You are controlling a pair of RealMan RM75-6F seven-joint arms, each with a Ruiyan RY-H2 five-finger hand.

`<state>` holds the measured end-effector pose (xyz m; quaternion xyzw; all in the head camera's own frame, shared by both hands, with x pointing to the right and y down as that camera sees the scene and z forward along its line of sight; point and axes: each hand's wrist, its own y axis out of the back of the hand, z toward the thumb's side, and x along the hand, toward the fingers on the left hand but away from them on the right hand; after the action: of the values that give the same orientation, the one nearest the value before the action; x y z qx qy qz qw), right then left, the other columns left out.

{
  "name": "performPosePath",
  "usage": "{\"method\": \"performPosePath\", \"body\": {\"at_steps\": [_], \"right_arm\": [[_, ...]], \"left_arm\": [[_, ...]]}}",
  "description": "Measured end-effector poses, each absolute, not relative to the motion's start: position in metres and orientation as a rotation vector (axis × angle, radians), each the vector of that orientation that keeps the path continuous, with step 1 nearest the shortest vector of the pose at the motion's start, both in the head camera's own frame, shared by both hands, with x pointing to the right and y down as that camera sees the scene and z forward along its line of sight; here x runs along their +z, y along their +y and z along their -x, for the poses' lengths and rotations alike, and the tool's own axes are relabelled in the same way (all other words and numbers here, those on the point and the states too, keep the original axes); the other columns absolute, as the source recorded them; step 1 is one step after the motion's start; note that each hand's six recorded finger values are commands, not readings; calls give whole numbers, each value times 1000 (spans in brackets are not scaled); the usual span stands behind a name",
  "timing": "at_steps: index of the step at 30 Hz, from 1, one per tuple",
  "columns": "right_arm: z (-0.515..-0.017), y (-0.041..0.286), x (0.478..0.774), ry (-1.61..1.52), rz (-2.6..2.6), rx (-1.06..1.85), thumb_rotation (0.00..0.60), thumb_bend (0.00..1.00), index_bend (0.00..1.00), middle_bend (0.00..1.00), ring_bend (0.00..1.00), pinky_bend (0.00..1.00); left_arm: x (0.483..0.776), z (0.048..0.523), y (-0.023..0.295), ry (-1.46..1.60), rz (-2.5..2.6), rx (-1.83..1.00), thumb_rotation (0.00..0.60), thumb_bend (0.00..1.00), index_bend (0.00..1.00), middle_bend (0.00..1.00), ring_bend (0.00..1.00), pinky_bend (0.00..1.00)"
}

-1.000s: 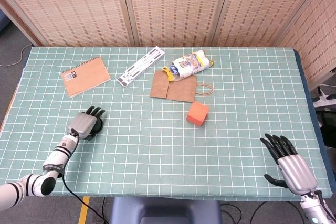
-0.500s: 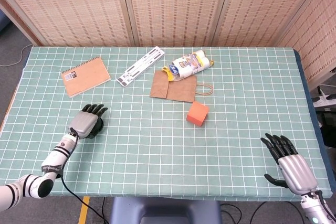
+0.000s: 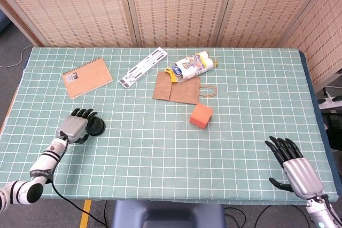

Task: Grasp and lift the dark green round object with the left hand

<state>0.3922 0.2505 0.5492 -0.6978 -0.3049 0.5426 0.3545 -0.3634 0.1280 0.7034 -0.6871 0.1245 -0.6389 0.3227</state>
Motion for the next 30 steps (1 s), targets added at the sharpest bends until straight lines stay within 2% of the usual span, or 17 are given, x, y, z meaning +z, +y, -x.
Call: {"method": "performPosePath", "body": {"at_steps": [5, 11, 16, 20, 24, 30], "right_arm": [[-392, 251, 550, -783, 1806, 1403, 600, 83, 0, 0, 0, 0], [-392, 251, 550, -784, 1807, 1403, 600, 83, 0, 0, 0, 0], [-392, 251, 549, -786, 1805, 1403, 600, 83, 0, 0, 0, 0], [-392, 251, 550, -783, 1806, 1404, 600, 83, 0, 0, 0, 0], [-392, 251, 550, -784, 1806, 1405, 600, 83, 0, 0, 0, 0], [-392, 251, 550, -784, 1805, 1407, 600, 83, 0, 0, 0, 0]], "left_arm": [[704, 362, 125, 329, 1774, -1666, 600, 411, 56, 47, 0, 78], [711, 361, 121, 340, 1725, -1654, 600, 405, 216, 192, 79, 164], [714, 360, 121, 325, 1718, -1658, 600, 406, 253, 212, 108, 192], [714, 359, 121, 326, 1726, -1660, 600, 403, 289, 269, 189, 273], [714, 357, 121, 337, 1729, -1651, 600, 401, 406, 374, 309, 415], [712, 356, 119, 381, 1749, -1636, 600, 396, 479, 423, 362, 459]]}}
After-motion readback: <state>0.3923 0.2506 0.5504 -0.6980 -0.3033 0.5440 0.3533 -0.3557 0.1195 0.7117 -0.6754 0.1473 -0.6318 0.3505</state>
